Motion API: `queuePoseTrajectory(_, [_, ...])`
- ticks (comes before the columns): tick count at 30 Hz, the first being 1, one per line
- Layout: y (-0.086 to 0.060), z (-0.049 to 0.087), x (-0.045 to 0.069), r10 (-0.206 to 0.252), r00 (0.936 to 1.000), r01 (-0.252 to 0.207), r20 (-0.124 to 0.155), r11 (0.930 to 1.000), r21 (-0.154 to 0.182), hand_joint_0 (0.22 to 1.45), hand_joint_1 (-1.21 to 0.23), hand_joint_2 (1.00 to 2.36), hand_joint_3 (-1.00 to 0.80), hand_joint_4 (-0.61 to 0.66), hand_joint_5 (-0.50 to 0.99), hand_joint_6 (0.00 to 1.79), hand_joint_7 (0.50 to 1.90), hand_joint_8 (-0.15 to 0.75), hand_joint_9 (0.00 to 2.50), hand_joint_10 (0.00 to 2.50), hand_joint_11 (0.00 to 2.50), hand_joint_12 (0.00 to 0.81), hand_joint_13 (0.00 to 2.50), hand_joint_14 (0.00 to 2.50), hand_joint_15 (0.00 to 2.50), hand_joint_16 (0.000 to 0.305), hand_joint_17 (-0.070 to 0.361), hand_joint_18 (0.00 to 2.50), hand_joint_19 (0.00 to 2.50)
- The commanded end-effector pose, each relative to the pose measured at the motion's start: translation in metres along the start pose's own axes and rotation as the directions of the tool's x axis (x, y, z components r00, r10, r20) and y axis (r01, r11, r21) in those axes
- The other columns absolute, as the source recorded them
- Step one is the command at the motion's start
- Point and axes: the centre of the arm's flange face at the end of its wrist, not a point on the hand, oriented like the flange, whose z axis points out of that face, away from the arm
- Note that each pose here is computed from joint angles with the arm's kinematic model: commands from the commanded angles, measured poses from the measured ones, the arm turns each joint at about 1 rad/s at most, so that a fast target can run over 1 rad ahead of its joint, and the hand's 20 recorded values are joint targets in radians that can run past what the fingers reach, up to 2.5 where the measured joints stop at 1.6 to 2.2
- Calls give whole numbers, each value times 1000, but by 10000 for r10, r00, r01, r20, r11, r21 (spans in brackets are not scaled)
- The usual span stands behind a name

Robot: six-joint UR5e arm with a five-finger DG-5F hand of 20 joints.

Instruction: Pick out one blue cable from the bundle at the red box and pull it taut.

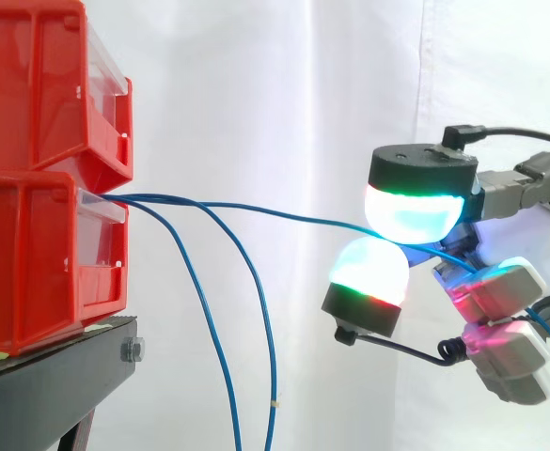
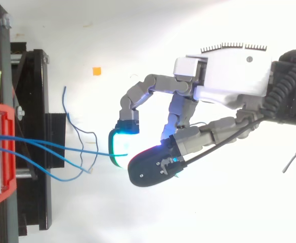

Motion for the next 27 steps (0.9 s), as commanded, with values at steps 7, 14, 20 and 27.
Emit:
queuePoseTrajectory(7, [-2,-2,-4,-74,9999,77,-135,9998,204,601,-698,1012,-159,-23,-92,929,885,331,1397,26,824,366,1243,21,683,58,130,1125,687])
queuePoseTrajectory(14, [6,-12,-8,-117,9998,122,-140,9994,339,604,-696,1012,-164,-19,-92,929,883,335,1393,26,819,381,1237,22,675,59,134,1140,682])
queuePoseTrajectory(20, [4,-36,-10,-294,9994,305,-167,9974,658,604,-691,1011,-161,-13,-92,929,883,335,1399,25,827,379,1241,23,688,59,132,1143,697])
queuePoseTrajectory(27, [-7,-57,-15,-266,9995,257,182,9984,497,604,-690,1011,-161,-11,-91,928,886,337,1400,26,829,376,1248,23,698,58,131,1148,707])
